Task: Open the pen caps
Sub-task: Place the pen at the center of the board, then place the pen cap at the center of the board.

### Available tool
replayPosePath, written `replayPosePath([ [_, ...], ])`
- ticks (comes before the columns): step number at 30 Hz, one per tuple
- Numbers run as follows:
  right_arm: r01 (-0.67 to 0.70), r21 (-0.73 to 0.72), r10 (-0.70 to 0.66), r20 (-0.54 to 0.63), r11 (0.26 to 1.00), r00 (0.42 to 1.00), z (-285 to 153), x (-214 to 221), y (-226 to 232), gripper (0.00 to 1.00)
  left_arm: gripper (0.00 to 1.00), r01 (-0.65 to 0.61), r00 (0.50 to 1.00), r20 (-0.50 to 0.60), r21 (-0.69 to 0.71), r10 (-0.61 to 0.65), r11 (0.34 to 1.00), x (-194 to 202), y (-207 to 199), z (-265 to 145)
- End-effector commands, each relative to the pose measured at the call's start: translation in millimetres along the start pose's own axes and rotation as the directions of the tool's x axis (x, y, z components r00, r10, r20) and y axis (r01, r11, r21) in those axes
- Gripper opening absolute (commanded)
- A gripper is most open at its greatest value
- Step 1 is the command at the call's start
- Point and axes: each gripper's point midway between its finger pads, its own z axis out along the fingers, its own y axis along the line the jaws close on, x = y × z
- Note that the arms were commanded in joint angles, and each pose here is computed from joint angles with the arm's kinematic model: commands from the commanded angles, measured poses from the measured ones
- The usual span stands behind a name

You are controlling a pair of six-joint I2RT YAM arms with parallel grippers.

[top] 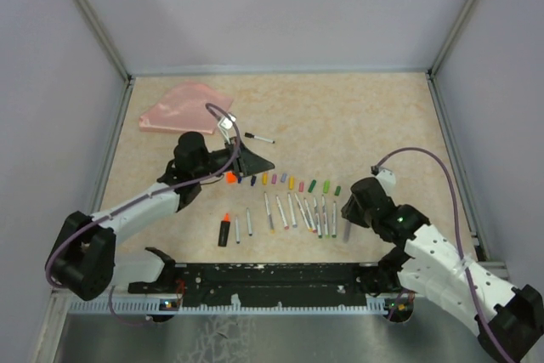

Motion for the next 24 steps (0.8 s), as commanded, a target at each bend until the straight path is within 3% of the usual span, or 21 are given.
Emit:
replayPosePath([
  [1, -0.016, -0.076, 0.027, 0.142, 0.997, 0.990, -18, -42, 25, 0.34, 0.00, -0.063, 0.998, -0.017, 0.031, 0.063, 0.998, 4, -14, 27],
  [5, -0.031, -0.099, 0.052, 0.212, 0.995, 0.976, -28, -60, 30, 0.42, 0.00, -0.088, 0.994, -0.067, 0.040, 0.091, 0.995, 23, -18, 50],
  [10, -0.116, -0.063, 0.130, 0.311, 0.991, 0.941, -36, -79, 18, 0.64, 0.00, -0.120, 0.984, -0.127, 0.047, 0.125, 0.992, 43, -18, 77],
  [15, -0.185, 0.024, 0.165, 0.351, 0.982, 0.922, -37, -87, -4, 0.65, 0.00, -0.135, 0.973, -0.182, 0.059, 0.144, 0.989, 63, -19, 100],
  [20, -0.297, 0.210, 0.240, 0.256, 0.932, 0.936, -22, -63, -43, 0.65, 0.00, -0.134, 0.965, -0.216, 0.065, 0.145, 0.989, 75, -19, 114],
  [24, -0.314, 0.264, 0.268, 0.195, 0.912, 0.943, -14, -46, -49, 0.65, 0.00, -0.133, 0.964, -0.224, 0.060, 0.143, 0.989, 78, -16, 116],
])
